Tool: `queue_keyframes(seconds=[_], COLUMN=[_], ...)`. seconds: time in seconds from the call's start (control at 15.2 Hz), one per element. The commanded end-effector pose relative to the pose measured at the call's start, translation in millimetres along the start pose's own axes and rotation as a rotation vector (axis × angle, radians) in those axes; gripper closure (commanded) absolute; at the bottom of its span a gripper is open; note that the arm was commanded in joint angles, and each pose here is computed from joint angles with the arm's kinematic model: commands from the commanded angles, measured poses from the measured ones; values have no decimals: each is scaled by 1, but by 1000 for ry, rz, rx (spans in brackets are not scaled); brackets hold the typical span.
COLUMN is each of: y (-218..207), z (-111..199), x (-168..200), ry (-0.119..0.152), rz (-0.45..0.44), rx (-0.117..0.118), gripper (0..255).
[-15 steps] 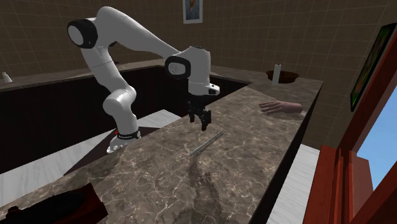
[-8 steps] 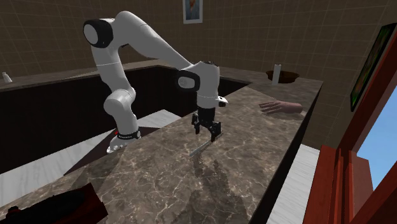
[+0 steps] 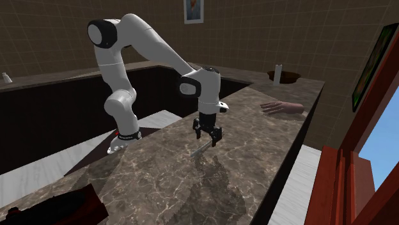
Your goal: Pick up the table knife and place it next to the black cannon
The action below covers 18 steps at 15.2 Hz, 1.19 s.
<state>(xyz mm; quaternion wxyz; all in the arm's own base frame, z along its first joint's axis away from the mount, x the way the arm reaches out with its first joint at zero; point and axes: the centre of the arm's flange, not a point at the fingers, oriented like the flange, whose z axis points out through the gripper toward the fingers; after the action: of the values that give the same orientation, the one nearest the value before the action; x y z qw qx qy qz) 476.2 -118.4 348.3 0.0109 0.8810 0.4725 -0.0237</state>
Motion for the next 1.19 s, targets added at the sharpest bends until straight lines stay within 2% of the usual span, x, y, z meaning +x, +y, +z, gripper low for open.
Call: queue_keyframes(seconds=[0.0, 0.2, 0.26, 0.86, 1.12], y=[0, 0, 0, 0, 0], z=[0, 0, 0, 0, -21], x=[0, 0, 0, 0, -1], ry=[0, 0, 0, 0, 0], rz=[0, 0, 0, 0, 0], rx=[0, 0, 0, 0, 0], gripper=[0, 0, 255, 255, 255])
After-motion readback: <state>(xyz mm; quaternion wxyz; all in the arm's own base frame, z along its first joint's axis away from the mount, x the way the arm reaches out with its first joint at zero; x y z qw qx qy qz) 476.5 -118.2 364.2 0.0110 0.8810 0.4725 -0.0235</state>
